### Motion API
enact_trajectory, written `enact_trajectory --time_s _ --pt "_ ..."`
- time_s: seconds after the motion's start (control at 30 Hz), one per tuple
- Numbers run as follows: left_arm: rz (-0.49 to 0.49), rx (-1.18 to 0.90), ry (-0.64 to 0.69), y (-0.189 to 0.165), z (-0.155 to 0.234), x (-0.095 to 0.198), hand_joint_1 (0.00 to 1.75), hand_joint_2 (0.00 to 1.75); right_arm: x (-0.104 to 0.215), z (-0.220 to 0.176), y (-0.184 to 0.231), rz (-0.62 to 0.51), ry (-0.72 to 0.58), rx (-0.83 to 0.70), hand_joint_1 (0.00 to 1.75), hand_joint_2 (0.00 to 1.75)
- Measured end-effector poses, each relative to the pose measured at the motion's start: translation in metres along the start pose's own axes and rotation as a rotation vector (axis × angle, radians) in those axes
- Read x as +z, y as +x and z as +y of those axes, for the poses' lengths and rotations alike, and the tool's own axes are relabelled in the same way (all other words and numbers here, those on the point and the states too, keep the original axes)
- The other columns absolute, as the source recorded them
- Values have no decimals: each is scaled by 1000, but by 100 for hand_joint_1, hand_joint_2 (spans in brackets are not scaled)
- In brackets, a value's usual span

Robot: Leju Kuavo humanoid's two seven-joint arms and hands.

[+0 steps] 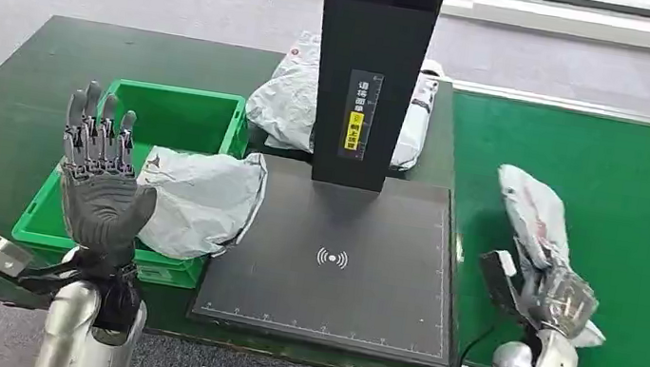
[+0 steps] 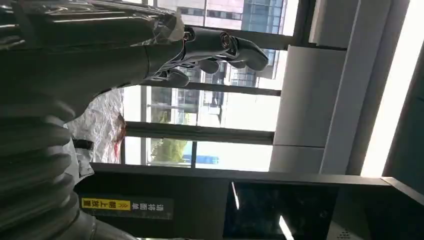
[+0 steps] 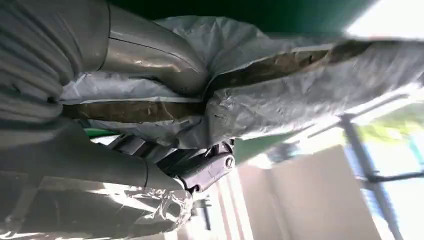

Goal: Moved the parcel from conveyor to table for the left to box.

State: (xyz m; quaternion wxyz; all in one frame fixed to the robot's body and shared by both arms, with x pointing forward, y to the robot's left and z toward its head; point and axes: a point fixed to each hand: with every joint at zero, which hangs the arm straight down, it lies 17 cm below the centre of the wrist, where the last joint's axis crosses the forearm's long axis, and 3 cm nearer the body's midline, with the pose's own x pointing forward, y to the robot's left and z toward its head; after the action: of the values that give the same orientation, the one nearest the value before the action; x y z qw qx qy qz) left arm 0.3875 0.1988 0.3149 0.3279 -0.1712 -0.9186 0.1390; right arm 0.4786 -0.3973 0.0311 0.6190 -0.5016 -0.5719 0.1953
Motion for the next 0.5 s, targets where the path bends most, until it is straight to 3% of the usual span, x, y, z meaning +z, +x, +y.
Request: enact_trajectory --time_s 0.33,0.5 --pt "7 -114 24 -4 6 -1 0 175 32 -21 146 -314 -22 -156 175 175" --pt "6 -117 26 -4 7 -1 0 175 53 -29 196 -434 -2 -223 175 175"
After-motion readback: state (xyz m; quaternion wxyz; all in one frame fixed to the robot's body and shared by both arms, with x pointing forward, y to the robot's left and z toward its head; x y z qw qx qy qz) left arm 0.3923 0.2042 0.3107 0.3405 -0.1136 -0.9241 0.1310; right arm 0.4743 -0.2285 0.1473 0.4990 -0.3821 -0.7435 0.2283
